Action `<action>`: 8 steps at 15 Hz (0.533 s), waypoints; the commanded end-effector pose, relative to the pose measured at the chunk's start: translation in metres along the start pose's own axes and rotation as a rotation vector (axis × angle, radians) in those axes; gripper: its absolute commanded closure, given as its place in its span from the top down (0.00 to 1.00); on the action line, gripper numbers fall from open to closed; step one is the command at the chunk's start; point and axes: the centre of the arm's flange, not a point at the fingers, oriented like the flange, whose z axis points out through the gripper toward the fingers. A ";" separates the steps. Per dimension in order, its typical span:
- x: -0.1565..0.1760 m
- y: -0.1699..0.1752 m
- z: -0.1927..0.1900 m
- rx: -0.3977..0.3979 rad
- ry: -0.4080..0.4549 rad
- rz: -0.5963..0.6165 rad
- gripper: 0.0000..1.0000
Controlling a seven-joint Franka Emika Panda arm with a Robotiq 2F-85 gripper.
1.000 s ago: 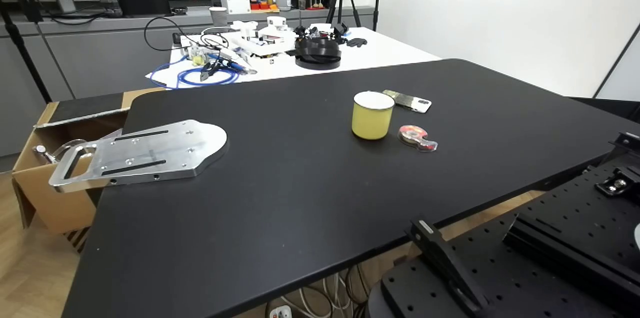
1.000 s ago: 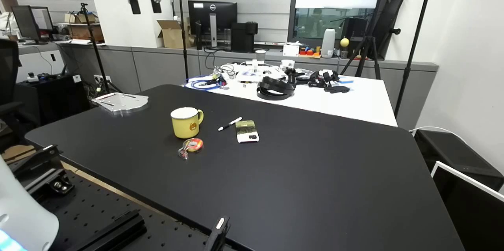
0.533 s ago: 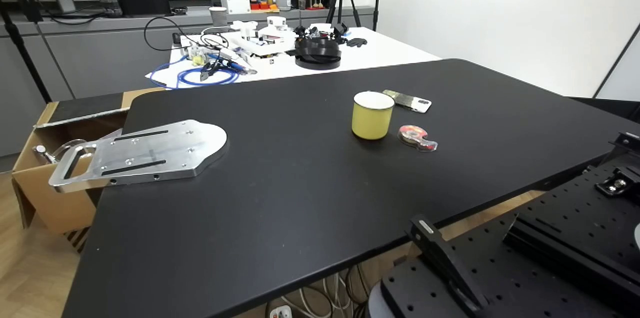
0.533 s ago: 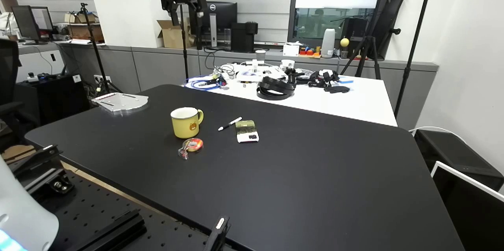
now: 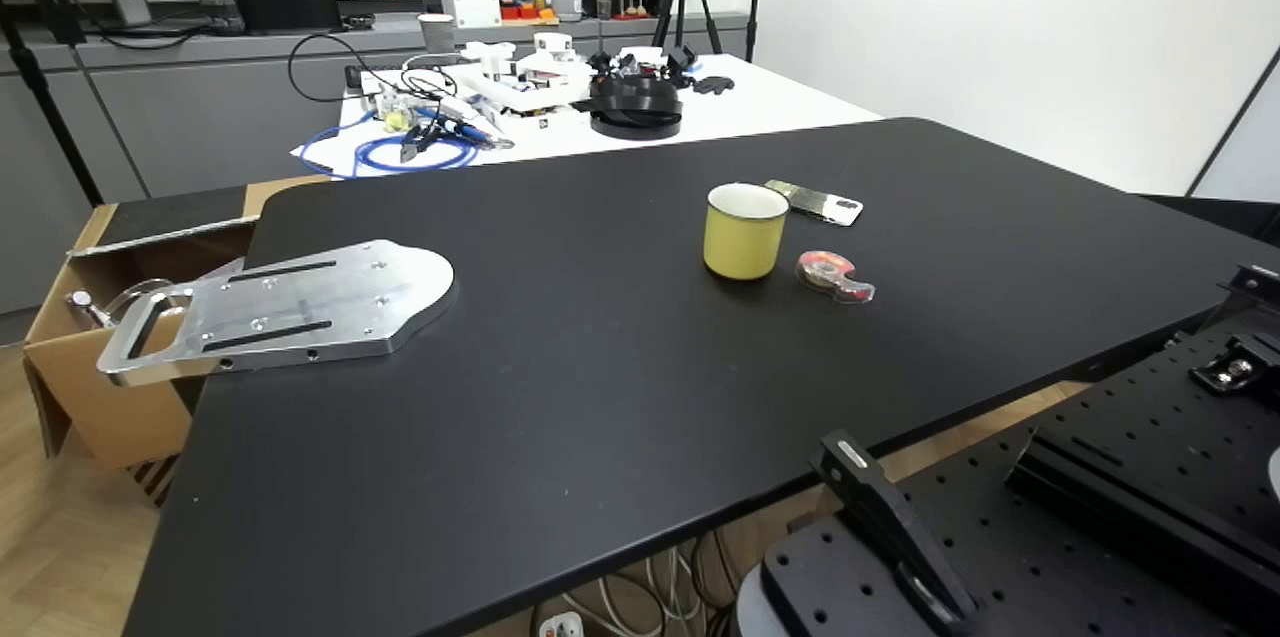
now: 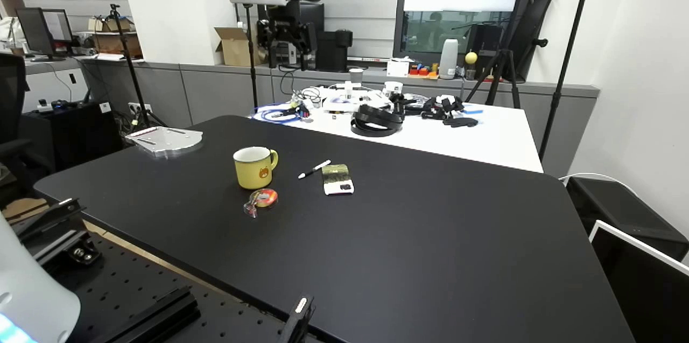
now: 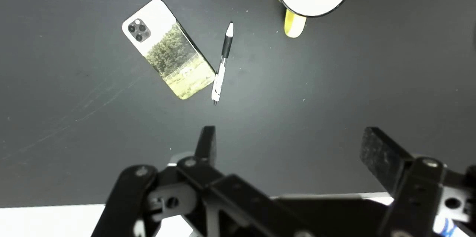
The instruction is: Pick up the pen from the table and put it in the yellow cup. Pick up the pen from the yellow cup and put it on the table
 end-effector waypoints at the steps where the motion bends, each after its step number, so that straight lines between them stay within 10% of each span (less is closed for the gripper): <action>1: 0.005 0.003 0.008 0.002 -0.003 0.008 1.00; 8: 0.018 0.006 0.021 0.002 -0.008 0.017 1.00</action>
